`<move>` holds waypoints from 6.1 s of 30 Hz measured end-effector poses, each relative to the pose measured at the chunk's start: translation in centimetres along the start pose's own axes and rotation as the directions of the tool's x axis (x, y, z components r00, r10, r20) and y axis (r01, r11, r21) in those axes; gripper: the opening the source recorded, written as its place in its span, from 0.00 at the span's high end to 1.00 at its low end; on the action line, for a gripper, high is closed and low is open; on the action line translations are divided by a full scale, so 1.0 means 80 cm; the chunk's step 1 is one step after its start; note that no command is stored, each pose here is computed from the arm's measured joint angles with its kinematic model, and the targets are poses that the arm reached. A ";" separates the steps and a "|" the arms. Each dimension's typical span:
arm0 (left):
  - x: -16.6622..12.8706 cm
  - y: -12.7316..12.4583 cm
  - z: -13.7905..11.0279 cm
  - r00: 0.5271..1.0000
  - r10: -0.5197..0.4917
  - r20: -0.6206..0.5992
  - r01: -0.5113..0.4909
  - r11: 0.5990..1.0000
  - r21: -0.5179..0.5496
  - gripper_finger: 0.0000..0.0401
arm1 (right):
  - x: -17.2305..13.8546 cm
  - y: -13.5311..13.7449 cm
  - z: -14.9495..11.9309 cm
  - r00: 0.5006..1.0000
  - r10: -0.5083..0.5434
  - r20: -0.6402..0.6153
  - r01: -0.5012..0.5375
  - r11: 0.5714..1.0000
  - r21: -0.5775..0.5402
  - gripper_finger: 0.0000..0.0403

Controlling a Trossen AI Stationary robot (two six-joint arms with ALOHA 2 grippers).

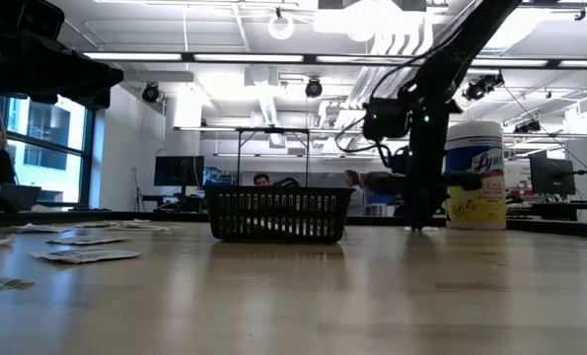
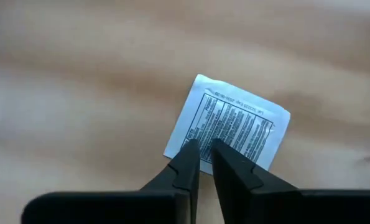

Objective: Pick & Place First Aid Supplies
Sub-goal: Put the towelette pack into the top black basket, then put the bandage into the bottom black basket

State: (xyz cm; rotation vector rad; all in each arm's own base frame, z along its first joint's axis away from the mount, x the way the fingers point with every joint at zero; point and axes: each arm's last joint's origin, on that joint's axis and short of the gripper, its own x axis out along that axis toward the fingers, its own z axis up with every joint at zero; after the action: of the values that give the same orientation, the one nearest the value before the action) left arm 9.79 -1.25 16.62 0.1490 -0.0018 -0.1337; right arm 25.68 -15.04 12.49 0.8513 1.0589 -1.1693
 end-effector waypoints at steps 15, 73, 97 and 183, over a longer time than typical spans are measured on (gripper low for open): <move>0.000 0.000 0.000 1.000 0.000 0.000 0.000 1.000 0.000 0.77 | -0.070 0.042 -0.112 0.990 0.054 -0.134 -0.094 0.943 -0.318 0.87; 0.000 0.000 0.000 1.000 0.000 0.000 0.000 1.000 0.000 0.77 | -0.132 0.122 -0.043 0.915 0.262 0.305 -0.237 0.964 -0.118 1.00; 0.000 0.000 0.000 1.000 0.000 0.000 0.000 1.000 0.000 0.77 | -0.020 0.163 0.151 0.886 0.259 0.384 -0.272 0.962 -0.020 0.95; 0.000 0.000 0.000 1.000 0.000 0.000 0.000 1.000 0.000 0.77 | -0.042 0.205 0.038 0.925 0.358 -0.128 -0.369 0.927 -0.070 0.70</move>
State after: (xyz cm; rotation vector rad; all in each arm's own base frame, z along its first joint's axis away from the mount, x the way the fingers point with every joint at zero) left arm 9.80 -1.25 16.62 0.1492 -0.0018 -0.1339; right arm 42.16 -13.56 16.47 1.0010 0.9863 -0.7603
